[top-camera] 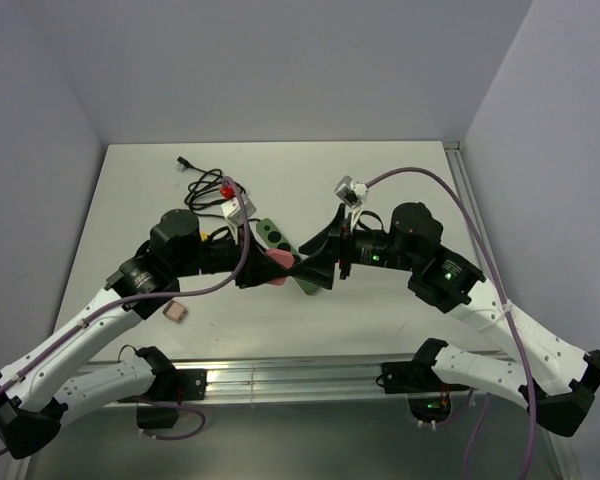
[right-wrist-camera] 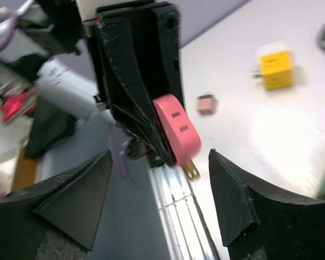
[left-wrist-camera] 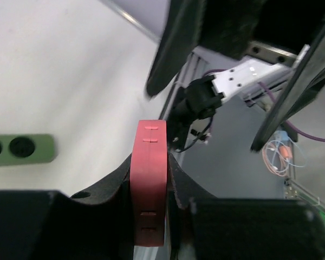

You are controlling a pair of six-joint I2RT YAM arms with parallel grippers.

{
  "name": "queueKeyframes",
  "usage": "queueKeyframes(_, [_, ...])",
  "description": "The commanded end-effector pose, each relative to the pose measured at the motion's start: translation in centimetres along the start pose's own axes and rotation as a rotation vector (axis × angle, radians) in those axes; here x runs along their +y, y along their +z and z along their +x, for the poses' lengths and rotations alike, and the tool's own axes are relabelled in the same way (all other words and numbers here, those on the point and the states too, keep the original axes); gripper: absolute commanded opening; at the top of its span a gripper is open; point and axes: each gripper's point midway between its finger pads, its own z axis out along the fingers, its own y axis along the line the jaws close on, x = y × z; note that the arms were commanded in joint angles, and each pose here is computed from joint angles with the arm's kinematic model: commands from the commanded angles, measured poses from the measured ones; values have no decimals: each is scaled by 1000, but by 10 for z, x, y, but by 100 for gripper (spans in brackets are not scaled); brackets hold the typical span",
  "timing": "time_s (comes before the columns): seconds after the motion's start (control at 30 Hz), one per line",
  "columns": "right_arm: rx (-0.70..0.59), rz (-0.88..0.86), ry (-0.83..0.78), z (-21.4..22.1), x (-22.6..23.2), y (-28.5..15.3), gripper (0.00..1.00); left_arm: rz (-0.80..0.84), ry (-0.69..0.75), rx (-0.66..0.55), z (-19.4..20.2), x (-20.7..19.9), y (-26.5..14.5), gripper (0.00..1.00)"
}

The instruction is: Insert the plug

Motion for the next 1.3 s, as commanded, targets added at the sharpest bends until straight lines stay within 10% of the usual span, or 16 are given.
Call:
queueKeyframes(0.0, [-97, 226, -40, -19, -32, -21, 79, -92, 17, -10, -13, 21, -12, 0])
queueKeyframes(0.77, [109, 289, 91, 108, -102, -6, 73, -889, -123, 267, 5, 273, -145, 0])
queueKeyframes(1.27, [184, 214, 141, 139, -99, -1, 72, -1086, -95, 515, 30, 333, -180, 0])
